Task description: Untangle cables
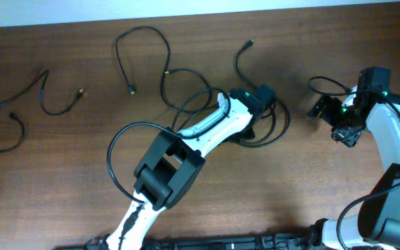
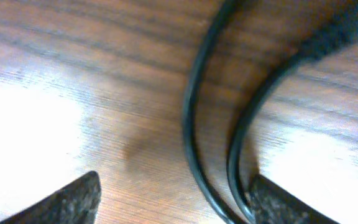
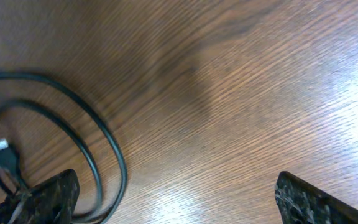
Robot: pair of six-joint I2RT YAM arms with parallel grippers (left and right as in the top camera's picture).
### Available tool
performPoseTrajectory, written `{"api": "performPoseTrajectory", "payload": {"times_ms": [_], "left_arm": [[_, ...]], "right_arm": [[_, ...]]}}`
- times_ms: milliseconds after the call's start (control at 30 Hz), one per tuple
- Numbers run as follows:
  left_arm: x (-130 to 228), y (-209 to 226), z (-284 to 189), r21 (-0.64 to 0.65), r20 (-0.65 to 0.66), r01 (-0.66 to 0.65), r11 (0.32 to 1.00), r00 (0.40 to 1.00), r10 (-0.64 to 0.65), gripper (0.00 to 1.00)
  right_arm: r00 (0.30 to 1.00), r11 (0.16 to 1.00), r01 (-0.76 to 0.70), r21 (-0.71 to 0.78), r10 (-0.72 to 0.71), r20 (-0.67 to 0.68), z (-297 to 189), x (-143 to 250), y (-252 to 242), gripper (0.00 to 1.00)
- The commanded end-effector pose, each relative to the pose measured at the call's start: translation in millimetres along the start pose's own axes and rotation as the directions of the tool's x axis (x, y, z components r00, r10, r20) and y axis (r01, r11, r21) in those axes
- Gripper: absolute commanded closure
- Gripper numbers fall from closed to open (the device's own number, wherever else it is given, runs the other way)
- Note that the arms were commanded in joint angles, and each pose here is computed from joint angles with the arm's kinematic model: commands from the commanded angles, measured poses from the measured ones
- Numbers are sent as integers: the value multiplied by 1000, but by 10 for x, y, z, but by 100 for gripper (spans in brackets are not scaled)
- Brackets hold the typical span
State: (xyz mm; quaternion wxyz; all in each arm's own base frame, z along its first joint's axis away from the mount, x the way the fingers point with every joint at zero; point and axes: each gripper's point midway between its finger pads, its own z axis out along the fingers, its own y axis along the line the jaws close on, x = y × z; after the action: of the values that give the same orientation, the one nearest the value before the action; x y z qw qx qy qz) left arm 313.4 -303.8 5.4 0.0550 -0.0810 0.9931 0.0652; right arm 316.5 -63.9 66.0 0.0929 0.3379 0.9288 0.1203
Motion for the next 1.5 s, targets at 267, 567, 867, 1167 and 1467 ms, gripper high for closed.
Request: {"api": "performPoseTrajectory", "payload": {"times_ms": [267,567,867,1167,1467], "left_arm": [[-907,1177,-1153,-156,153,150,976,980,-126,100],[536,330,-754,-145,-238,501,853,819,-522,12],[1060,-10,116,-169,-377,699,695,606,-701,23],[590,101,-174,11,-232,693,721,703,-672,1],[761,172,196,-112,-243,668,735,699,-673,100]], "right_arm": [[999,999,39,18,-40,15,-4,-4,86,1],[999,999,39,17,-40,15,-4,-2,86,1],[999,999,36,23,-37,2,10,34,66,1],[999,999,38,21,-38,7,11,24,70,1],[999,999,38,22,-38,6,11,26,69,1]]}}
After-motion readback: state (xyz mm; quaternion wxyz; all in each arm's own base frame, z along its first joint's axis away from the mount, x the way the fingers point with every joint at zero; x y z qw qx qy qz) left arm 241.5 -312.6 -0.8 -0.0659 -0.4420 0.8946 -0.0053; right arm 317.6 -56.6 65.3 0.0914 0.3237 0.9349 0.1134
